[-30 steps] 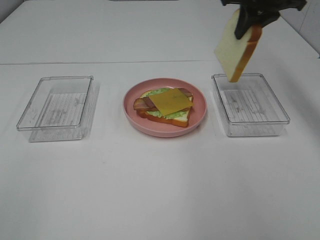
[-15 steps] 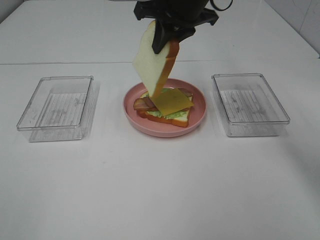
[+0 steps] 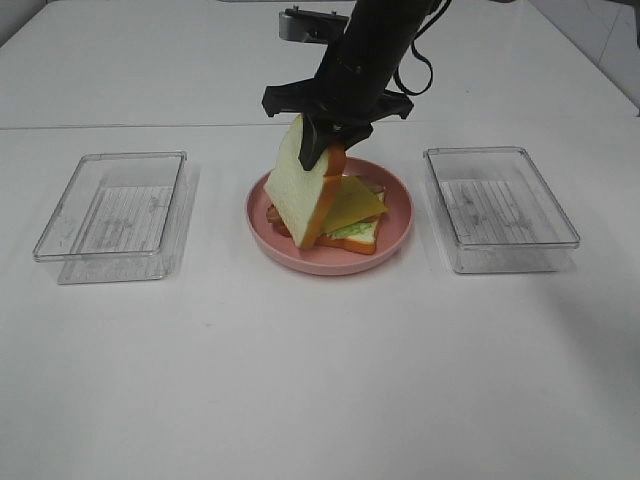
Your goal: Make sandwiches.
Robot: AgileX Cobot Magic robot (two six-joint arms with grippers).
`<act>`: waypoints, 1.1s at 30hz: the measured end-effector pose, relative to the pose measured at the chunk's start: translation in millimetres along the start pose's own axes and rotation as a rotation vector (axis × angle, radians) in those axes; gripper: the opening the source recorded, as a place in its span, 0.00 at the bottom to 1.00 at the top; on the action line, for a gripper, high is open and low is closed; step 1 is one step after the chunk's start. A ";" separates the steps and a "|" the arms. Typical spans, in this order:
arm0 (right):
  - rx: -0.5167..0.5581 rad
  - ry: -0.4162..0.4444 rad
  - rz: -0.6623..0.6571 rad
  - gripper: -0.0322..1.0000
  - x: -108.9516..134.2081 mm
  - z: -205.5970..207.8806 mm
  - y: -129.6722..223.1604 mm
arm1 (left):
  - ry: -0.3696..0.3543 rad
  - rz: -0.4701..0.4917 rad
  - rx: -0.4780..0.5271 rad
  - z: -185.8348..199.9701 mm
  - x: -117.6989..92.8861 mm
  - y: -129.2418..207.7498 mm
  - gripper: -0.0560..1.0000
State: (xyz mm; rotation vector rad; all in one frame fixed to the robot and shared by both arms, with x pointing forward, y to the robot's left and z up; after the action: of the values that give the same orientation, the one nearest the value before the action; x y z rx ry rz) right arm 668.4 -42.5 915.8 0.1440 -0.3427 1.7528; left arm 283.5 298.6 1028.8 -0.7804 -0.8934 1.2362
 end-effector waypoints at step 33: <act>-0.052 0.360 0.098 0.98 -51.1 17.4 -8.9 | 0.000 0.000 0.000 0.0 0.0 0.0 0.93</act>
State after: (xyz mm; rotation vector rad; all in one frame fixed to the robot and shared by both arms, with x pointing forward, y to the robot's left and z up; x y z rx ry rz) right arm 686.2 -94.1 919.2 -0.2274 -0.1339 1.8233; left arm 283.5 298.6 1028.8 -0.7804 -0.8934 1.2362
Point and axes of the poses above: a point on each arm's last joint axis where the gripper is mounted, z pointing back along that axis away from the gripper, x along the wrist's bending axis when the last joint is at zero, y = z × x, the point moved 6 cm from there along -z, pointing out along that axis toward the gripper, and after that the axes turned 11 degrees about -z, right-handed, at the moved point
